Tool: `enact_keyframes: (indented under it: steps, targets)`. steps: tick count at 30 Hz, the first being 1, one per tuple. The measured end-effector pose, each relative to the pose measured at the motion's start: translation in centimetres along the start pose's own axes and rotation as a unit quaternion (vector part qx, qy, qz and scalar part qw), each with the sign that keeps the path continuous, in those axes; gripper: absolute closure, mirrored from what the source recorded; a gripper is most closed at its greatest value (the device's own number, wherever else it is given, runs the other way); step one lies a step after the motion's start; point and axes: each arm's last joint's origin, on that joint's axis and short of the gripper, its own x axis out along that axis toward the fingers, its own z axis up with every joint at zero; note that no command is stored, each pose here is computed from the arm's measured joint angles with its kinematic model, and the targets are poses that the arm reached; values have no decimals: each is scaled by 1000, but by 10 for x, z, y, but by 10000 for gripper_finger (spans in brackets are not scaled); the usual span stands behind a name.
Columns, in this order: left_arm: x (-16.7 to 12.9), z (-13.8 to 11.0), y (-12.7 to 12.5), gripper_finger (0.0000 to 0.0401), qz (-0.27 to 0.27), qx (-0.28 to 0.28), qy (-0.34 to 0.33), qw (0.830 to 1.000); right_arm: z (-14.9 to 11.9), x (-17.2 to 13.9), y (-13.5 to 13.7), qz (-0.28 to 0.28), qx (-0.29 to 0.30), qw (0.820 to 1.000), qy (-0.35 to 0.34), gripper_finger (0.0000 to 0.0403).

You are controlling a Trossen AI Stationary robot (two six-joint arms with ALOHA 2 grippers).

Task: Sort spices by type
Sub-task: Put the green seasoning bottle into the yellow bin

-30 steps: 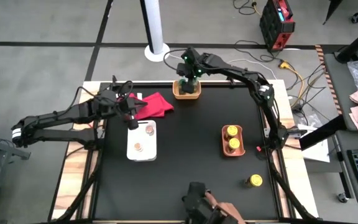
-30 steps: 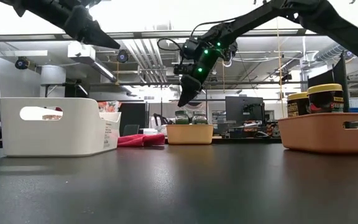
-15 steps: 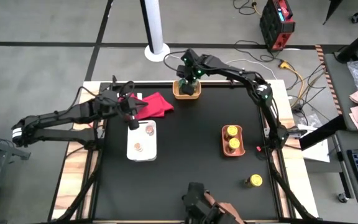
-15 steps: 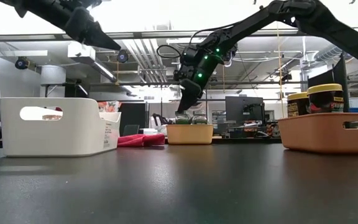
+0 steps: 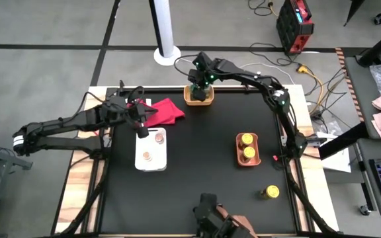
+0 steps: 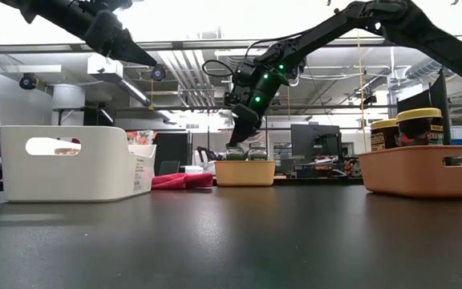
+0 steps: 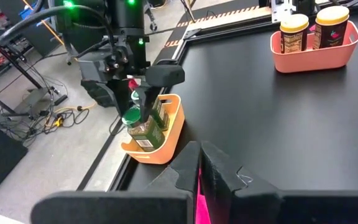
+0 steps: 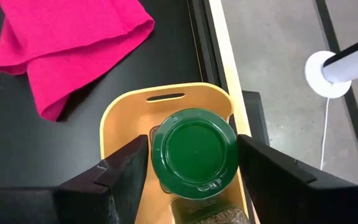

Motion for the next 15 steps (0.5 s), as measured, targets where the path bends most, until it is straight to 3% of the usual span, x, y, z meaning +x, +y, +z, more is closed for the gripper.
enact_keyframes:
  steps: [8,15]
  targets:
    - [0,0,0,401,0,-1,0,1000,-4,6,0,-13,9,1000,1,171]
    - [0,0,0,401,0,-5,-1,1000,-1,6,-1,-18,93,995,-12,199]
